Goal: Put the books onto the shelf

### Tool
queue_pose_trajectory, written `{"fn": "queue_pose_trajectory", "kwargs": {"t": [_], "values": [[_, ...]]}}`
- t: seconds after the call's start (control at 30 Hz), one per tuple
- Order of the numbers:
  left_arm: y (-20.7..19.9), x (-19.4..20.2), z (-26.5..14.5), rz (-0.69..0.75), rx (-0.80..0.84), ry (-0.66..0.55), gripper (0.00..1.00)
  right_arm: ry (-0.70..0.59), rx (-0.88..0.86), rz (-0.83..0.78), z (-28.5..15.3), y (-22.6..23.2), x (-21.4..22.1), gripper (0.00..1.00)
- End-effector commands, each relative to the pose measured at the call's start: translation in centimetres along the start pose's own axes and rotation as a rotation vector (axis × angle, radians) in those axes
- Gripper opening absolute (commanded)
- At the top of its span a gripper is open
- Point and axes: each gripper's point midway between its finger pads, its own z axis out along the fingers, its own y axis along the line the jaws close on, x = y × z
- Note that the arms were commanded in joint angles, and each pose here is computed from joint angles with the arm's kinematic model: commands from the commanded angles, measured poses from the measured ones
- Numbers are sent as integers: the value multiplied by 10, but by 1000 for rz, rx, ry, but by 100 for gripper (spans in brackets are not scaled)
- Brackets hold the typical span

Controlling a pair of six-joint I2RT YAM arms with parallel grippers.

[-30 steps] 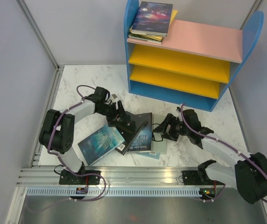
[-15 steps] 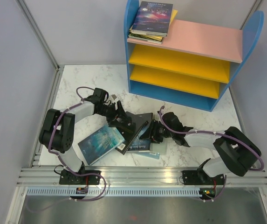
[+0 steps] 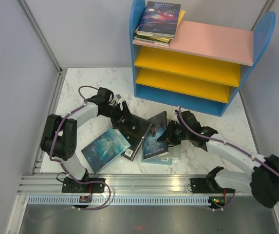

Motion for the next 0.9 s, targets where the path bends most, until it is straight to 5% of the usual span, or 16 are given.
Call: {"fn": "queue_pose_trajectory", "kwargs": {"t": [0.0,0.6,0.87], "values": [[-21,-23,-20,76,2,-87,77,-185,104,-113,-71,11,-45,0],[-62,-30,-56,113,52,-177,77,-724,-329,-382,-298,303,-221,0],[-58,-17,-61,98,49,-184,77,-814,-673,-229,-314,345,-314,0]]}}
